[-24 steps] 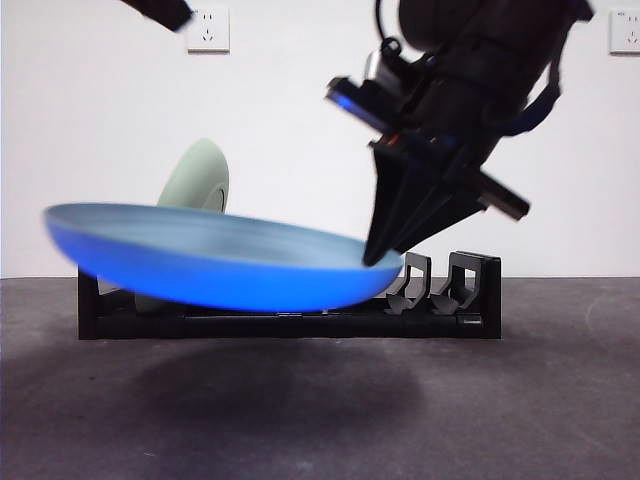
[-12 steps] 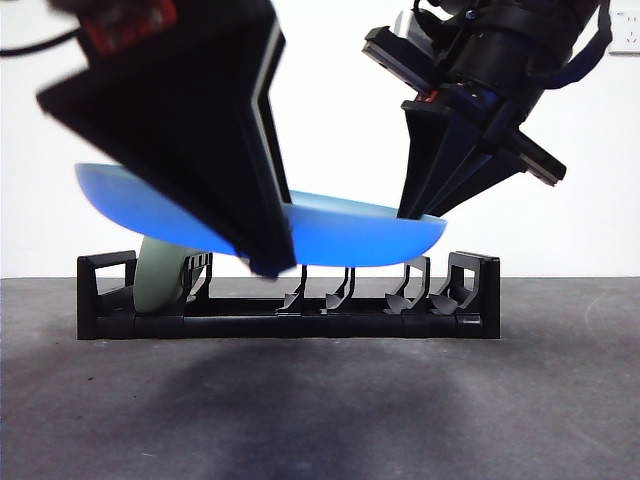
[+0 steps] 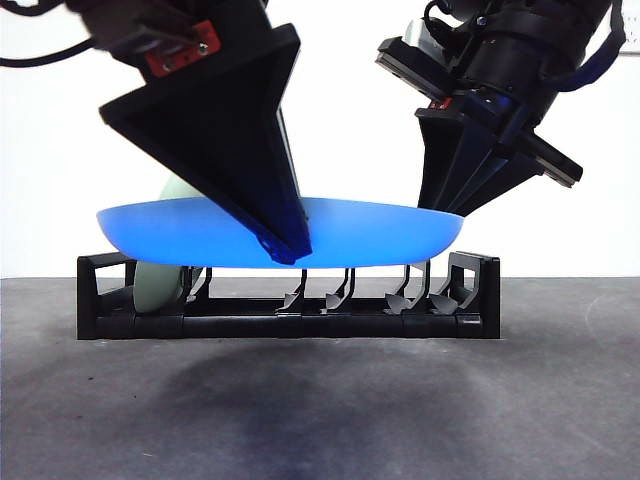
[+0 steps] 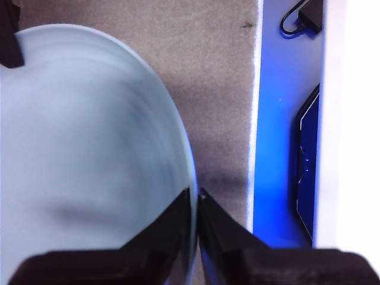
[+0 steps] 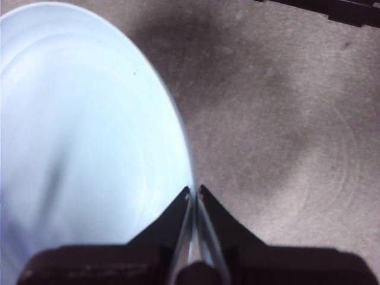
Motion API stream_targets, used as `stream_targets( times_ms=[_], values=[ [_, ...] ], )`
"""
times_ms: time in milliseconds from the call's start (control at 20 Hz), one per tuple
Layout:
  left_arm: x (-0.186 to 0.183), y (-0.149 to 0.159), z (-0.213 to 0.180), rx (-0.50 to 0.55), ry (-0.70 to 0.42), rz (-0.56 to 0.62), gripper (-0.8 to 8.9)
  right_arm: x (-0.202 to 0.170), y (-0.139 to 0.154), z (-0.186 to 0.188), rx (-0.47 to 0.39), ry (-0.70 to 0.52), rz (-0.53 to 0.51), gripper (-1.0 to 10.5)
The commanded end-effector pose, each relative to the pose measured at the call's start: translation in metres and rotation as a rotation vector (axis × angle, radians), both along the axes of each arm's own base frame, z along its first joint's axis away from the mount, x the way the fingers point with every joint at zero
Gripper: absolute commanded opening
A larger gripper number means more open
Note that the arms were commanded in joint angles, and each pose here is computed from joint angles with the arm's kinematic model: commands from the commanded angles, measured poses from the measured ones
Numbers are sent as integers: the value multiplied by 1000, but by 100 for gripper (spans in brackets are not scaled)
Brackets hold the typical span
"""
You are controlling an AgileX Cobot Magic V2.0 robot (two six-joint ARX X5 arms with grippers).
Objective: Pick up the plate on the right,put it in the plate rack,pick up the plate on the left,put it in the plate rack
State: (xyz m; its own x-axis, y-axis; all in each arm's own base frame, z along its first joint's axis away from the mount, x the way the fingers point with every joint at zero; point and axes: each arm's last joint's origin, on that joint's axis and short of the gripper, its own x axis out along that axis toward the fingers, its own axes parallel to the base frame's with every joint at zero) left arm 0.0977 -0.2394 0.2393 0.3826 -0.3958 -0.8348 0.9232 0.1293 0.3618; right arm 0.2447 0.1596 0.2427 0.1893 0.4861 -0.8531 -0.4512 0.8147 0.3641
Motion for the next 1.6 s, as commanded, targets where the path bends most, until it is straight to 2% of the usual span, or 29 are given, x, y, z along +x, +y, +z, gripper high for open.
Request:
stream_targets(
  times_ms=[50, 150, 250, 400, 500, 650, 850, 1050, 1200, 1350, 1600],
  values=[
    [0, -1, -2, -4, 14, 1, -9, -1, 1, 3, 23, -7, 16, 10],
    [0, -2, -1, -17, 14, 3, -9, -2, -2, 8, 29, -20, 9, 26],
    [0, -4, 0, -51, 14, 16, -9, -5, -10, 20, 48, -67, -11, 187],
    [3, -11, 5, -143, 0, 41, -9, -11, -31, 49, 104, -194, -73, 190],
    [5, -17, 11, -249, -8, 71, -9, -17, -47, 69, 96, -326, -156, 189],
    [17, -25, 25, -468, -8, 129, -9, -31, -70, 96, 46, -512, -304, 187],
    [51, -21, 46, -798, 75, 215, -9, -49, -89, 116, 14, -638, -417, 187],
    [90, -2, 65, -1082, 149, 309, -9, -54, -97, 120, 2, -658, -454, 187],
    [112, 13, 73, -1222, 163, 375, -9, -55, -98, 119, -6, -644, -453, 187],
    [139, 21, 67, -1338, 224, 418, -9, -55, -98, 119, -6, -644, -452, 186],
    [178, 29, 44, -1432, 241, 520, -9, -55, -98, 119, -6, -644, -453, 186]
  ],
)
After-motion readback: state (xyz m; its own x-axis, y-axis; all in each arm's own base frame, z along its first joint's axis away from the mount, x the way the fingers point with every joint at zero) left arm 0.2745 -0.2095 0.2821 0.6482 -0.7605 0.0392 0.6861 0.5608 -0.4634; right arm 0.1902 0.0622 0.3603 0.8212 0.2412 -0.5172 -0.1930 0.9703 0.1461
